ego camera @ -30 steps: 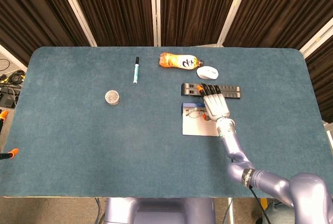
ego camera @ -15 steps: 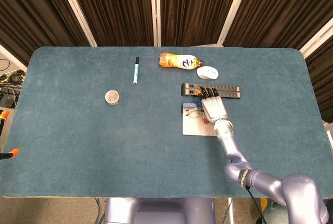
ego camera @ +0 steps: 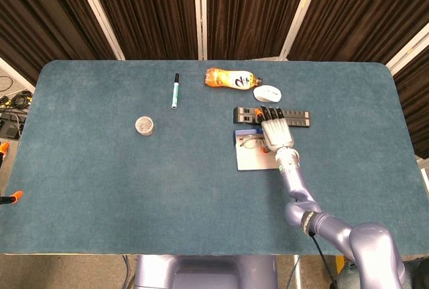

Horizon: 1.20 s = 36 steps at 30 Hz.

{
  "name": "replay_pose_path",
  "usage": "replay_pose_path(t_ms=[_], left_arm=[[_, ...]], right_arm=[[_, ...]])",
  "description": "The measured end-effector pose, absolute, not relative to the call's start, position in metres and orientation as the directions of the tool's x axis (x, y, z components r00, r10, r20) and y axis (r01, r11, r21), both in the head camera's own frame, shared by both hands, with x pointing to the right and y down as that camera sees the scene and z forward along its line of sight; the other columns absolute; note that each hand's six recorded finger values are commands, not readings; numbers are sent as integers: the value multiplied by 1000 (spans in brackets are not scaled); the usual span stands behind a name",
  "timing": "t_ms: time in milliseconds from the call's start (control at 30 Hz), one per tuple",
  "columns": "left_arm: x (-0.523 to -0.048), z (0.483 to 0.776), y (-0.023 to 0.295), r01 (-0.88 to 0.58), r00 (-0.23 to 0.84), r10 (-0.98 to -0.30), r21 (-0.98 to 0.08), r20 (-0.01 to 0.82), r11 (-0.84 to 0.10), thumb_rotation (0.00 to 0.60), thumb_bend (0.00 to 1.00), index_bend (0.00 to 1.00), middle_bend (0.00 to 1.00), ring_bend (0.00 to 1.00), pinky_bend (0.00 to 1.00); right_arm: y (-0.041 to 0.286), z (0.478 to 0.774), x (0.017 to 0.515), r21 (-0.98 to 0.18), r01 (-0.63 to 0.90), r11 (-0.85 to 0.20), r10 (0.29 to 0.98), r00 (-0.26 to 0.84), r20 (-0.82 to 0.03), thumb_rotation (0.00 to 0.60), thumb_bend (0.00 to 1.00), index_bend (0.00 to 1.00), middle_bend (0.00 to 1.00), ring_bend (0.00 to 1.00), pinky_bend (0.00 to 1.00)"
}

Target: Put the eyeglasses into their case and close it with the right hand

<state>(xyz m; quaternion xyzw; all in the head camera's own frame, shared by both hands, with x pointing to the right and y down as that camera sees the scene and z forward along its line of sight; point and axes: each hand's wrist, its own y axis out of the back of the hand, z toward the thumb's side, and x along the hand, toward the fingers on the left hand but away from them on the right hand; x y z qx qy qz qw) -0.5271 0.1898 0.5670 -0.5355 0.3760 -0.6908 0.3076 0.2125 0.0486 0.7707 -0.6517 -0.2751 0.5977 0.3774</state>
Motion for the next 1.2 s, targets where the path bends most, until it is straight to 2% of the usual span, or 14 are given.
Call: replay_pose_path(t_ms=[700, 900, 1200], left_arm=[[-529, 570, 190, 28, -249, -823, -845, 511, -533, 600, 0, 0, 0, 0, 0], [-527, 570, 190, 29, -242, -823, -844, 513, -535, 600, 0, 0, 0, 0, 0], [-526, 568, 191, 22, -230, -827, -847, 513, -531, 600, 0, 0, 0, 0, 0]], right_arm=[[25, 768, 207, -846, -40, -532, 840, 101, -533, 600, 50, 21, 0, 0, 0], [34, 762, 196, -844, -28, -535, 833, 150, -533, 600, 50, 24, 0, 0, 0], [61, 741, 191, -837, -39, -546, 805, 251, -537, 600, 51, 79, 0, 0, 0]])
